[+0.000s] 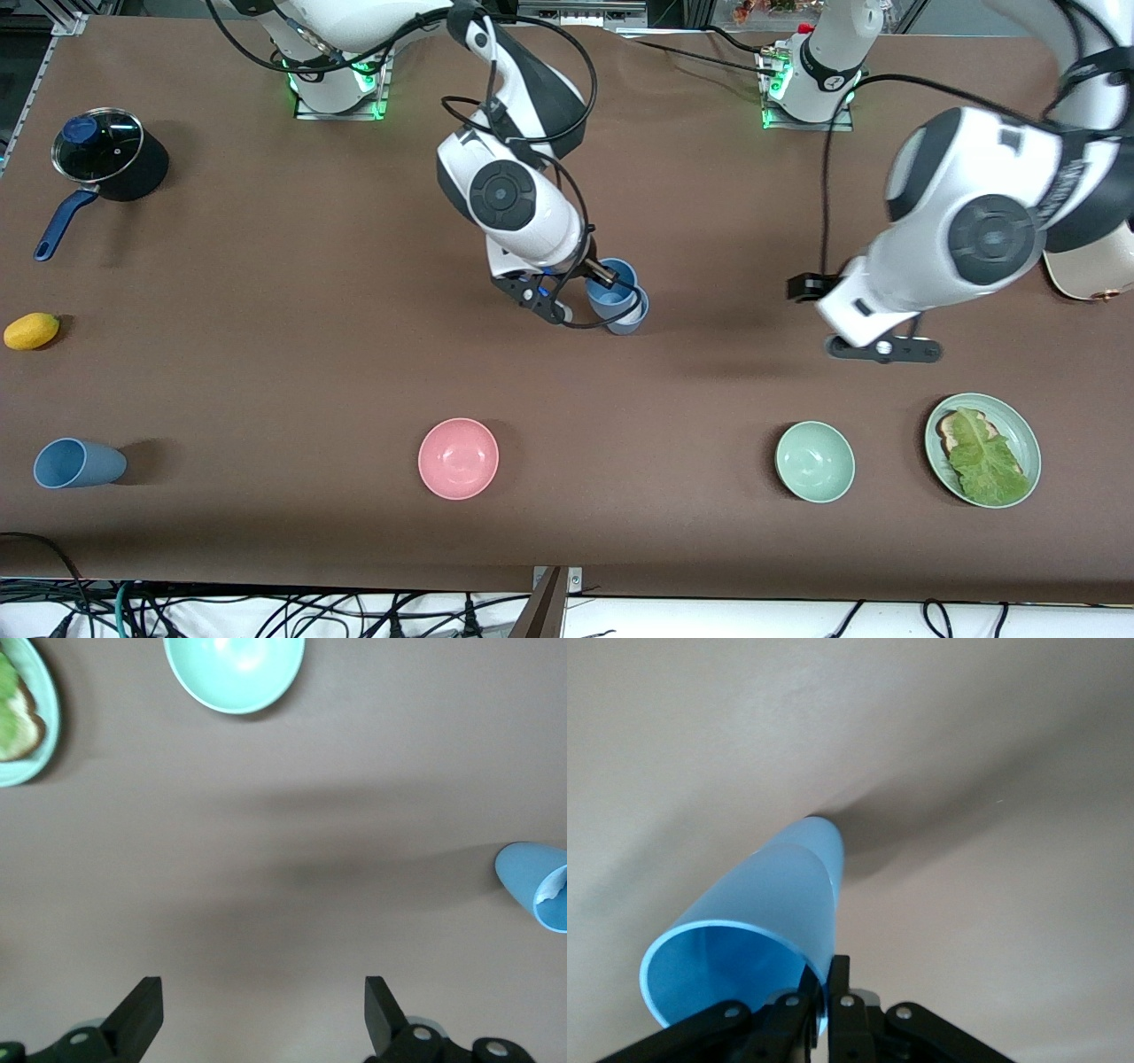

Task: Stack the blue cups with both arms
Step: 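Lower the blue cup into the other cup and open the right gripper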

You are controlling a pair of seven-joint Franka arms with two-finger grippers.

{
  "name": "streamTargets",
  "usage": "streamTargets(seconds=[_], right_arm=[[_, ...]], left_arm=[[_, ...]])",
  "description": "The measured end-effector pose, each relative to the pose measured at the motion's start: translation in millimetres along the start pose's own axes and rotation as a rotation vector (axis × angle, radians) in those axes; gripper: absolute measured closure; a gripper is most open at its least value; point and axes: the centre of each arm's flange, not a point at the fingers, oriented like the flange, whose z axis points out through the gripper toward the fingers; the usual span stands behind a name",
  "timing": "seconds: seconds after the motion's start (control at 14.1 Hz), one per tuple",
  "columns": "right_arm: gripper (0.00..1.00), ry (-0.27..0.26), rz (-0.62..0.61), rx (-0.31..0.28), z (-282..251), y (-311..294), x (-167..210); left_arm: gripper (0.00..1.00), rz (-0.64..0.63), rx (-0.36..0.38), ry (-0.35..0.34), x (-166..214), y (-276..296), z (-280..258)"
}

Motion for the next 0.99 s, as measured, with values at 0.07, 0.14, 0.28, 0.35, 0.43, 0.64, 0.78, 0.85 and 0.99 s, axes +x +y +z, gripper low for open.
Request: streamTargets(seconds=[0.07,0.14,0.28,0.35,0.43,0.64,0.78,0.85,0.99], right_arm=[[0.94,0.002,0.007,0.008,4,-2,-3],[0.94,0.002,0.009,0.006,9,-3,-7],[0.94,0.0,0.007,-0.001,17,-3,-11],[0.94,-0.001,0.006,-0.004,20,-3,-12],[0.94,-0.002,0.006,-0.007,22,-3,-12],[0.94,-0.003,0.007,-0.014,31,-3,-11],[0.87,-0.002,0.009,-0.017,35,-3,-11],[0.79,0.0,0.011,-0.015,34,-3,-9],[0.59,0.006,0.013,-0.009,31,-4,-6]], left_arm=[[0.0,0.004,-0.004,0.02,-2,-14,-12],[0.0,0.011,-0.007,0.037,-5,-25,-22],[0.0,0.029,-0.008,0.061,-11,-42,-36],[0.0,0.03,-0.008,0.065,-12,-44,-38],[0.0,0.032,-0.008,0.065,-12,-43,-38],[0.0,0.037,-0.009,0.063,-12,-40,-38],[0.0,0.038,-0.009,0.063,-12,-40,-37],[0.0,0.037,-0.009,0.063,-12,-40,-37],[0.0,0.036,-0.009,0.063,-12,-41,-37]])
